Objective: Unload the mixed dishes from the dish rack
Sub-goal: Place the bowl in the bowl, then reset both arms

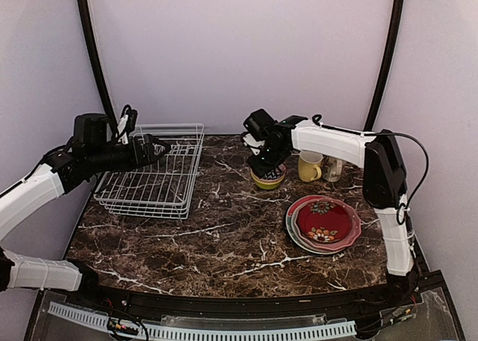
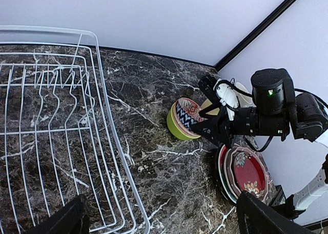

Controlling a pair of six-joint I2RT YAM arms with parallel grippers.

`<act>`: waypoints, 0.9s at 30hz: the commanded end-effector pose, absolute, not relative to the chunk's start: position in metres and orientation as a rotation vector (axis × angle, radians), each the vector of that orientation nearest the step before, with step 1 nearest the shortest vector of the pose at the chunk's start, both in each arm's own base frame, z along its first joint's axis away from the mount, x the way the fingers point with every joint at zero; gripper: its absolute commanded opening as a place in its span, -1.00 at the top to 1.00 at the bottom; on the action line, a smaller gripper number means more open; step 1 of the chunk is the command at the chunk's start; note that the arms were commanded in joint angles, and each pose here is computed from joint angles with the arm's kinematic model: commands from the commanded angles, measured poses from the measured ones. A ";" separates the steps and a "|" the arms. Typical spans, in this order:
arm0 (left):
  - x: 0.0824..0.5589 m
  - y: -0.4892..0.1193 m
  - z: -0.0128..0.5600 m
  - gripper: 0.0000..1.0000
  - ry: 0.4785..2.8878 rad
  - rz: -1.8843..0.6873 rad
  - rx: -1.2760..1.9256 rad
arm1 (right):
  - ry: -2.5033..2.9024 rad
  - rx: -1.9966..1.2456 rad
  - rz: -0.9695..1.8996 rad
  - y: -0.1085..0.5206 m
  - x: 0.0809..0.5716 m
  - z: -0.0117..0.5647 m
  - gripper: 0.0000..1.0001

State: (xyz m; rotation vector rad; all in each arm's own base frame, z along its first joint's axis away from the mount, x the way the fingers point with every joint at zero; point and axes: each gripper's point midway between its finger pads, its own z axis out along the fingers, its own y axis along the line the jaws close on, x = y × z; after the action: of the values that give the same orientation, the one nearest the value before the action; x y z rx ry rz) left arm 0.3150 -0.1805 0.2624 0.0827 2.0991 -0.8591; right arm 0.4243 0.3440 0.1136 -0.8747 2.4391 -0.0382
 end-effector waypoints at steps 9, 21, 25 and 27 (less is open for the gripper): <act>0.298 -0.145 0.356 -0.98 1.908 -0.637 0.140 | 2.191 -0.627 0.164 0.287 0.366 0.280 -0.96; 0.241 -0.081 0.486 -0.98 1.442 -0.428 0.062 | 1.660 -0.493 0.398 0.187 0.251 0.444 -0.97; 0.221 -0.064 0.511 -0.98 1.323 -0.383 0.034 | 1.521 -0.469 0.442 0.167 0.224 0.474 -0.97; 0.214 -0.058 0.518 -0.98 1.290 -0.367 0.021 | 1.482 -0.433 0.450 0.157 0.216 0.485 -0.97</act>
State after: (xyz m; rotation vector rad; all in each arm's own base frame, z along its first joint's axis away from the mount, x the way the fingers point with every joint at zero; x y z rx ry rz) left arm 0.2259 -0.0765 0.4916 0.0562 1.4024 -0.4467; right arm 0.2257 0.1654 0.4600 -0.4666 1.5968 0.4220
